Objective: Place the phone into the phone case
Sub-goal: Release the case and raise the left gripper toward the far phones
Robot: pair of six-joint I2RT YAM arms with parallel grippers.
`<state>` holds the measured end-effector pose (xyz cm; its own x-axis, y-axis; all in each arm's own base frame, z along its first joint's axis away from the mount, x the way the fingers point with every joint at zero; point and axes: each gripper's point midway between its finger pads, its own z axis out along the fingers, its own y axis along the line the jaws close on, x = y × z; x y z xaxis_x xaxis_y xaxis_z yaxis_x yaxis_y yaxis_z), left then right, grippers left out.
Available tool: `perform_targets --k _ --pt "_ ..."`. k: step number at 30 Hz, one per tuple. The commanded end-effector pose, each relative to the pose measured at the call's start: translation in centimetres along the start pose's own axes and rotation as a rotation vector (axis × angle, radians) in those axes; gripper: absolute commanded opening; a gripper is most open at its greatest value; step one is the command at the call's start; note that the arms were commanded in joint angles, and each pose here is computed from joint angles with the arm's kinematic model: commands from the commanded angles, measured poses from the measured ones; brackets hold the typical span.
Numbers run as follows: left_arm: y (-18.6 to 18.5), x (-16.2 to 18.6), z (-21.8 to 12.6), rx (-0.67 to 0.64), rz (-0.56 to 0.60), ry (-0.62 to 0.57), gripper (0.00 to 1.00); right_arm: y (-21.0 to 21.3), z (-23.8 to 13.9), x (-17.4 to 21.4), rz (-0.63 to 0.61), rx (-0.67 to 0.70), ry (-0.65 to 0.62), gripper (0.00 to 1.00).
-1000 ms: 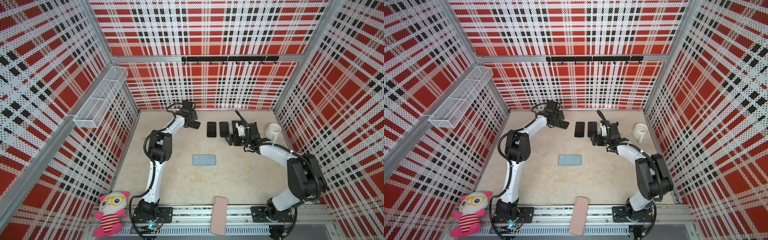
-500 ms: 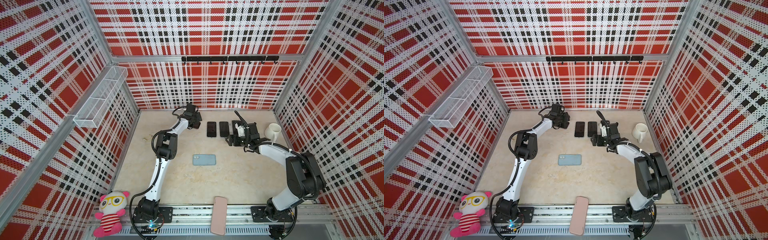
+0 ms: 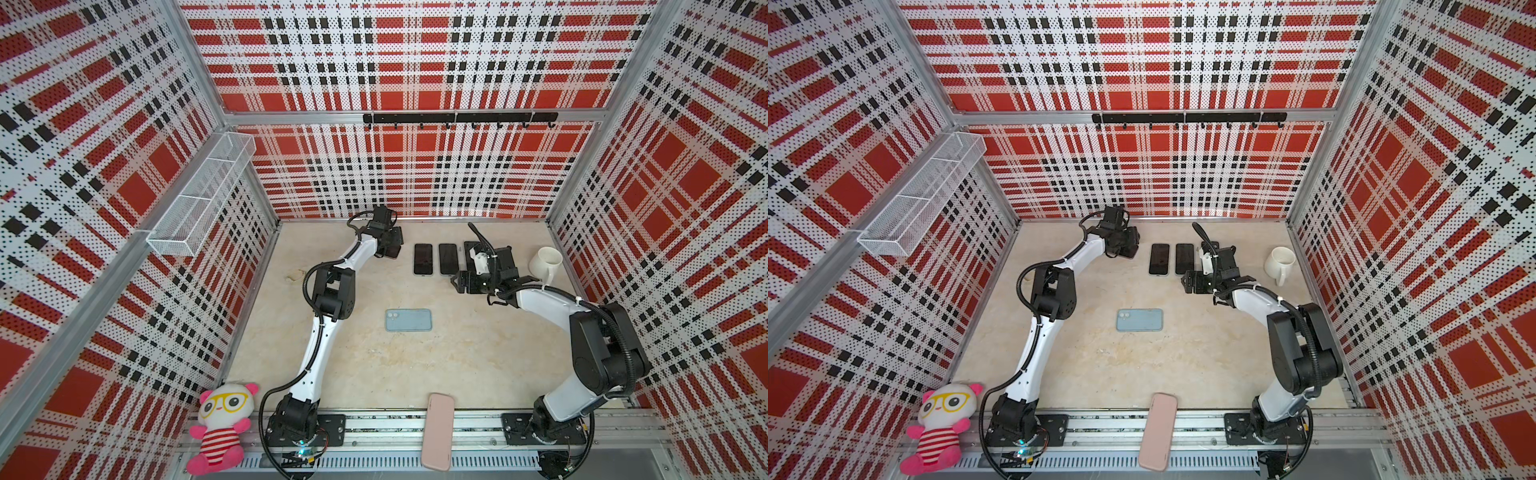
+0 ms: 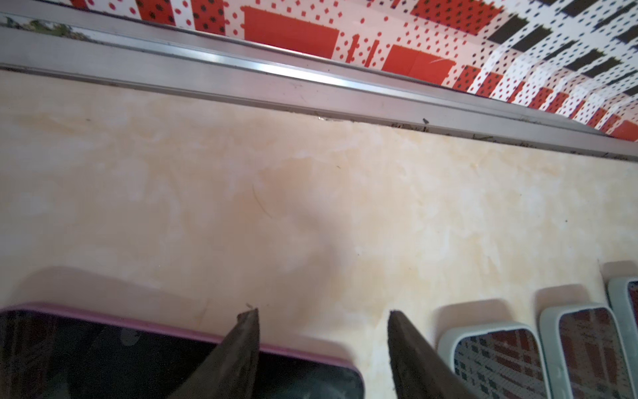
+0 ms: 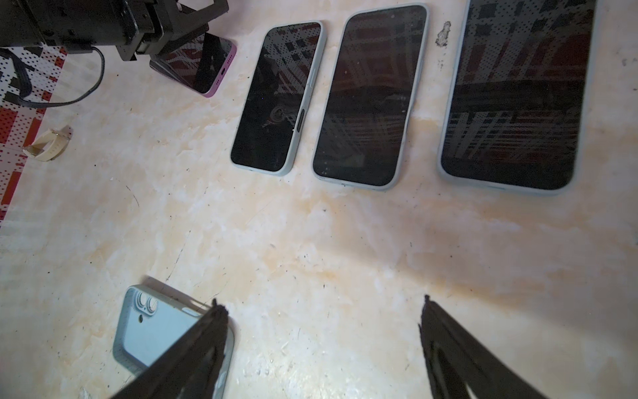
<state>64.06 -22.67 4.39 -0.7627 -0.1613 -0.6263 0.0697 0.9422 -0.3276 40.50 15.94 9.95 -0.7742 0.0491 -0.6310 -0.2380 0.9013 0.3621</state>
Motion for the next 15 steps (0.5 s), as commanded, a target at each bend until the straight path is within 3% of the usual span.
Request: perform_targets --k 1,9,12,15 --pt "1.1 4.2 0.8 -0.036 0.021 0.137 0.64 -0.1 0.0 -0.8 -0.008 -0.002 -0.011 0.89" --pt "-3.9 -2.2 -0.9 -0.003 0.158 -0.167 0.70 -0.2 -0.2 -0.8 -0.010 0.004 -0.011 0.89" --pt "-3.3 -2.5 -0.1 -0.022 0.137 -0.169 0.70 -0.2 -0.3 -0.8 -0.011 0.005 -0.012 0.89" --pt "-1.1 -1.1 1.1 -0.032 0.057 -0.088 0.66 -0.3 -0.3 -0.8 -0.010 0.008 -0.012 0.89"
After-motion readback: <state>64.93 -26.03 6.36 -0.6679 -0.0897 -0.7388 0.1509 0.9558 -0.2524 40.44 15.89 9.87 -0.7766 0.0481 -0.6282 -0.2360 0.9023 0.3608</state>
